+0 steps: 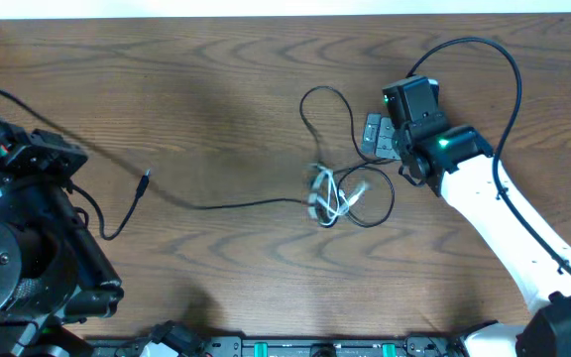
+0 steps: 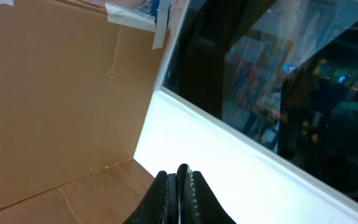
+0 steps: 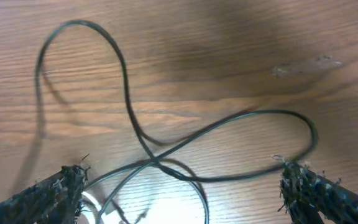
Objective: Untangle cables
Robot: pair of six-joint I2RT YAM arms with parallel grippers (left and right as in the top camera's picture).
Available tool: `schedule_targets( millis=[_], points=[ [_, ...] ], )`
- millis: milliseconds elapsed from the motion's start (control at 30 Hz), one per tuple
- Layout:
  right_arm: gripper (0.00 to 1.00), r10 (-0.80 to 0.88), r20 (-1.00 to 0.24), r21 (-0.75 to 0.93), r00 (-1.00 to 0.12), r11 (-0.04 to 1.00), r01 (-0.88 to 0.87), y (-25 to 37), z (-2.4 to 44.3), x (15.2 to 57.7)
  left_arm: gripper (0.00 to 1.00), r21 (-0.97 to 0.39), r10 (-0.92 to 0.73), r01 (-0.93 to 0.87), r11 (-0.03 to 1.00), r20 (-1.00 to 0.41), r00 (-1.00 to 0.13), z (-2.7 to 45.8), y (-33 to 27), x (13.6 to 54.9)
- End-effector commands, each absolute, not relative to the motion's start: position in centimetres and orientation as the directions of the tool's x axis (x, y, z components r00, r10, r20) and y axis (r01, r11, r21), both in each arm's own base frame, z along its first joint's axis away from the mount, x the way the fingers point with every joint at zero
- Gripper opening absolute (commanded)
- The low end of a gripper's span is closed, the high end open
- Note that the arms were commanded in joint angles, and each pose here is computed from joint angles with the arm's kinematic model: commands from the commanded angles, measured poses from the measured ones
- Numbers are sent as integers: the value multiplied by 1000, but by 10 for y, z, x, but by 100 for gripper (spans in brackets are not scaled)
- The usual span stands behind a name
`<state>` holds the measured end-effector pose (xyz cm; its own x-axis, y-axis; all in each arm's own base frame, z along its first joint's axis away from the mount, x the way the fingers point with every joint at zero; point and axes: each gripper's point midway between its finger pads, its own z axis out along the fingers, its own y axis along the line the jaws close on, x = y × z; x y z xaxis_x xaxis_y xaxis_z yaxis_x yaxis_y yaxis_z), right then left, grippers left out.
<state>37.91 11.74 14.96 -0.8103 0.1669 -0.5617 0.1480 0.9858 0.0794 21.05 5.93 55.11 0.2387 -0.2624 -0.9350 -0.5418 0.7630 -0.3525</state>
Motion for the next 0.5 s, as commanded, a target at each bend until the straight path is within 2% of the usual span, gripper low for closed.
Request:
schedule_targets(
  millis=[0, 67, 200, 267, 467],
  points=[
    [99, 118, -539, 132, -834, 990, 55, 137, 147, 380, 7, -345, -253, -547, 763, -937, 239, 555, 63, 206],
    [99, 29, -507, 300, -862, 943, -145, 182, 153, 371, 7, -339, -249, -549, 764, -940, 233, 554, 62, 207],
    [99, -27, -448, 496, -893, 824, -273, 226, 161, 352, 7, -338, -249, -549, 764, -940, 233, 554, 62, 207],
    [99, -76, -411, 525, -909, 795, -304, 241, 154, 339, 8, -337, -249, -550, 764, -940, 232, 554, 62, 207],
    [99, -289, -385, 469, -877, 757, -455, 280, 116, 310, 7, -370, -274, -517, 772, -928, 254, 558, 59, 209]
  ],
)
